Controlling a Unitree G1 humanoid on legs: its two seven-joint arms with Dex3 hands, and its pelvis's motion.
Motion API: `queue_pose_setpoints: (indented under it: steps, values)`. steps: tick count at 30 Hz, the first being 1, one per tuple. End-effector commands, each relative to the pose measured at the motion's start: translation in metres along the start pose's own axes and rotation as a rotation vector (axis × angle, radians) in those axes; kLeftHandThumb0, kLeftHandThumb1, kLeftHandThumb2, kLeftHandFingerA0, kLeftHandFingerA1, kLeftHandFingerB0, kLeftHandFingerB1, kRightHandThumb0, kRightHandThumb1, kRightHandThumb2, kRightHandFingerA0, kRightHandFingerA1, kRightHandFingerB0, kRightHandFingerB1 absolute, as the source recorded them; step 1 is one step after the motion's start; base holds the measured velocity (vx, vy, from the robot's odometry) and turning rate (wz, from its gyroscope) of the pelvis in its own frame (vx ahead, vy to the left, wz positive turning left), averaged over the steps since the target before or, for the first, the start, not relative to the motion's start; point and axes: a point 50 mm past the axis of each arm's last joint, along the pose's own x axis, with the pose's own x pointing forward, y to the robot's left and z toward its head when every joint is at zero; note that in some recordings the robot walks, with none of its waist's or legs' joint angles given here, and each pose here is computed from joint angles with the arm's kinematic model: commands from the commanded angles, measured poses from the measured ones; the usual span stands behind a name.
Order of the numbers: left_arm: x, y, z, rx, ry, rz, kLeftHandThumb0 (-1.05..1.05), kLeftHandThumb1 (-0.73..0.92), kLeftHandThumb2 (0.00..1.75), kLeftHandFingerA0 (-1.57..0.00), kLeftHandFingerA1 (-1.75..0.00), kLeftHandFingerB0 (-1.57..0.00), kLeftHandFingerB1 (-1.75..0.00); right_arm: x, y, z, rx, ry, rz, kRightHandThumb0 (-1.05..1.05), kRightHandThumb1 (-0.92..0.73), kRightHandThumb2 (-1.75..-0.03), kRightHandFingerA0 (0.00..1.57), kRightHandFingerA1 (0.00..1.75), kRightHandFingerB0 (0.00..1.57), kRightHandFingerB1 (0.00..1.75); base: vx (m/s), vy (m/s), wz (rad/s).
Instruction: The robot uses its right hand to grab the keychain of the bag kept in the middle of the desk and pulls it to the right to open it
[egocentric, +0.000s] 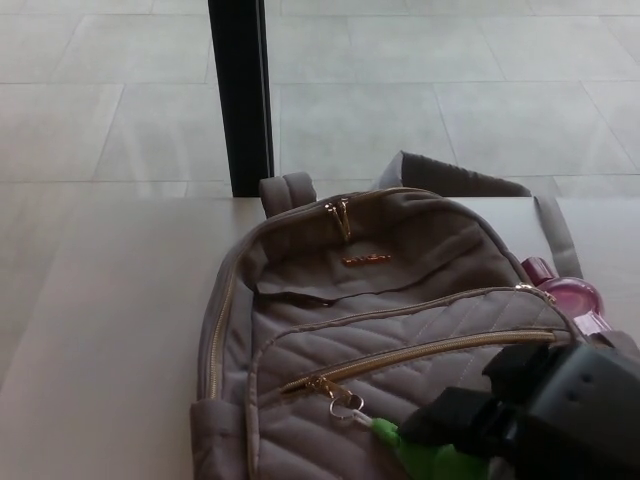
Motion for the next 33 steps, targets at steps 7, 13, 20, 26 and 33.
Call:
queue_pose_setpoints:
  steps: [7, 13, 20, 26, 33]
  values:
    - [-0.002, 0.01, -0.002, 0.026, -0.021, -0.005, -0.56, 0.64, 0.6, -0.67, -0.58, -0.58, -0.43, -0.006, 0.023, 0.013, -0.099, -0.058, 0.108, -0.62, -0.65, -0.6, 0.88, 1.28, 0.5, 0.43, 0.0, 0.0, 0.0]
    - [-0.002, 0.009, 0.0, 0.032, -0.033, -0.011, -0.58, 0.68, 0.61, -0.63, -0.56, -0.57, -0.44, -0.013, 0.032, 0.012, -0.094, -0.046, 0.186, -0.61, -0.66, -0.6, 0.91, 1.28, 0.48, 0.42, 0.0, 0.0, 0.0]
    - [-0.002, 0.006, 0.0, 0.037, -0.037, -0.02, -0.59, 0.7, 0.61, -0.7, -0.67, -0.6, -0.46, -0.021, 0.044, -0.001, -0.108, 0.009, 0.22, -0.48, -0.64, -0.6, 0.99, 1.36, 0.53, 0.45, 0.0, 0.0, 0.0]
    - [-0.003, 0.006, 0.0, 0.045, -0.049, -0.026, -0.62, 0.68, 0.61, -0.64, -0.6, -0.59, -0.46, -0.023, 0.047, -0.017, -0.078, 0.041, 0.148, -0.27, -0.64, -0.7, 1.01, 1.58, 0.66, 0.53, 0.0, 0.0, 0.0]
    - [-0.002, 0.001, -0.001, 0.05, -0.035, -0.037, -0.67, 0.73, 0.62, -0.65, -0.6, -0.61, -0.47, -0.019, 0.048, -0.011, -0.04, 0.004, 0.07, -0.42, -0.62, -0.66, 1.04, 1.75, 0.88, 0.98, 0.0, 0.0, 0.0]
